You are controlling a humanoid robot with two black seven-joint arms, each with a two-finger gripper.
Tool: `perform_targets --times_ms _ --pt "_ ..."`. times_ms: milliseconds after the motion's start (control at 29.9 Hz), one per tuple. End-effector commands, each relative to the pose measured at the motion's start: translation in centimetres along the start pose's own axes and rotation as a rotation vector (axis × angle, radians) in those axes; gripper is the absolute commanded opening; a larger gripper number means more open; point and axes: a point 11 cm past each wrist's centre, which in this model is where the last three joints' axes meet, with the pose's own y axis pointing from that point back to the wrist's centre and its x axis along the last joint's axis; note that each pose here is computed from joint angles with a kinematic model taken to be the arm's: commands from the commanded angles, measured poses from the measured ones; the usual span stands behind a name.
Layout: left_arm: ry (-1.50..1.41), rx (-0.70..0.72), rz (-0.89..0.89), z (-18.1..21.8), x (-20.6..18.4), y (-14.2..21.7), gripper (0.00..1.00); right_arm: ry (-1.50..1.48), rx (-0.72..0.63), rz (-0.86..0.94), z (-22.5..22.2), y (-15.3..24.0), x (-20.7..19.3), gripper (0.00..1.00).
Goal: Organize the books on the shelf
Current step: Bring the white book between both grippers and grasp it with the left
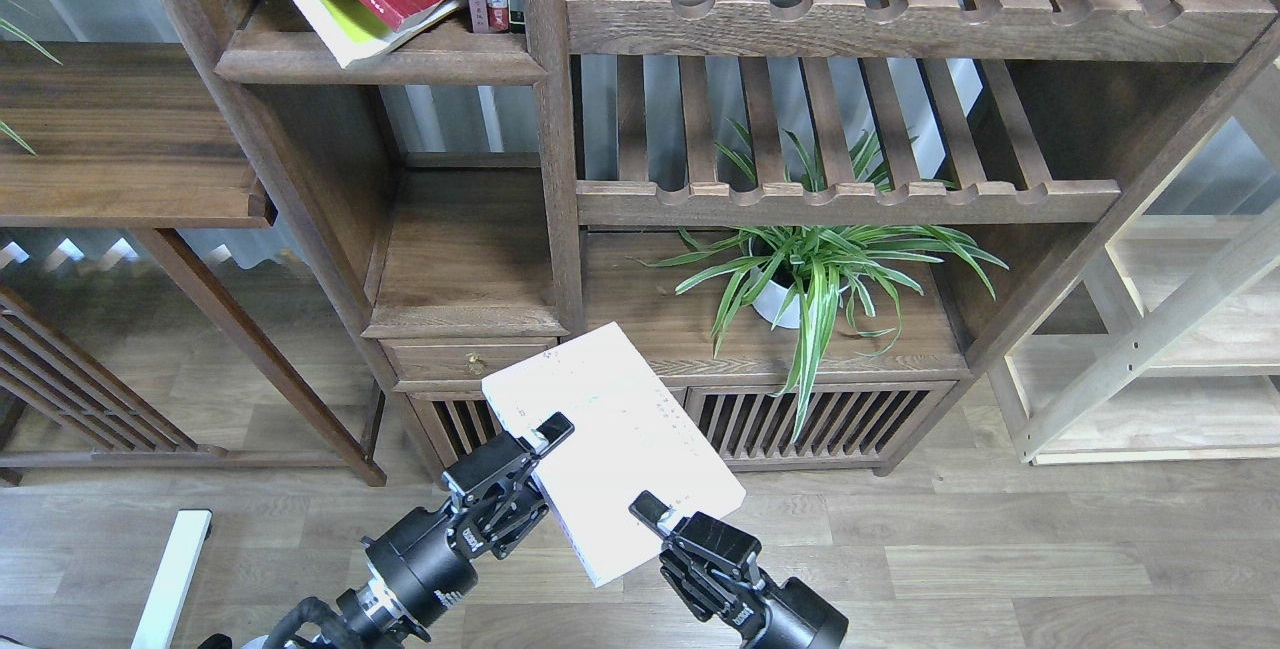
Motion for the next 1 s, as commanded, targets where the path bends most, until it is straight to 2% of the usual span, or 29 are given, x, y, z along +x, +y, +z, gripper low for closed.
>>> perform_targets --times_ms 0,134,502,702,970 --pt "0.000 -0.008 -0.004 0.2 -0.1 0.1 0.48 0.000 -0.001 0.001 0.0 0.0 0.0 0.12" --pt "0.000 -0.007 -0.006 0.2 -0.2 0.0 0.41 0.000 -0.003 -0.002 0.1 0.0 0.0 0.12" --pt "-0.008 0.021 -0.011 -0.2 -0.6 -0.4 0.40 0.000 -0.016 -0.003 0.4 -0.3 -0.1 0.12" --pt "-0.009 0.035 0.010 -0.5 -0.1 0.2 0.35 0.008 -0.022 -0.011 0.2 -0.6 -0.3 0.12" --pt "-0.037 -0.001 0.007 1.1 -0.9 1.7 0.29 0.009 -0.020 -0.011 0.1 -0.6 -0.3 0.13"
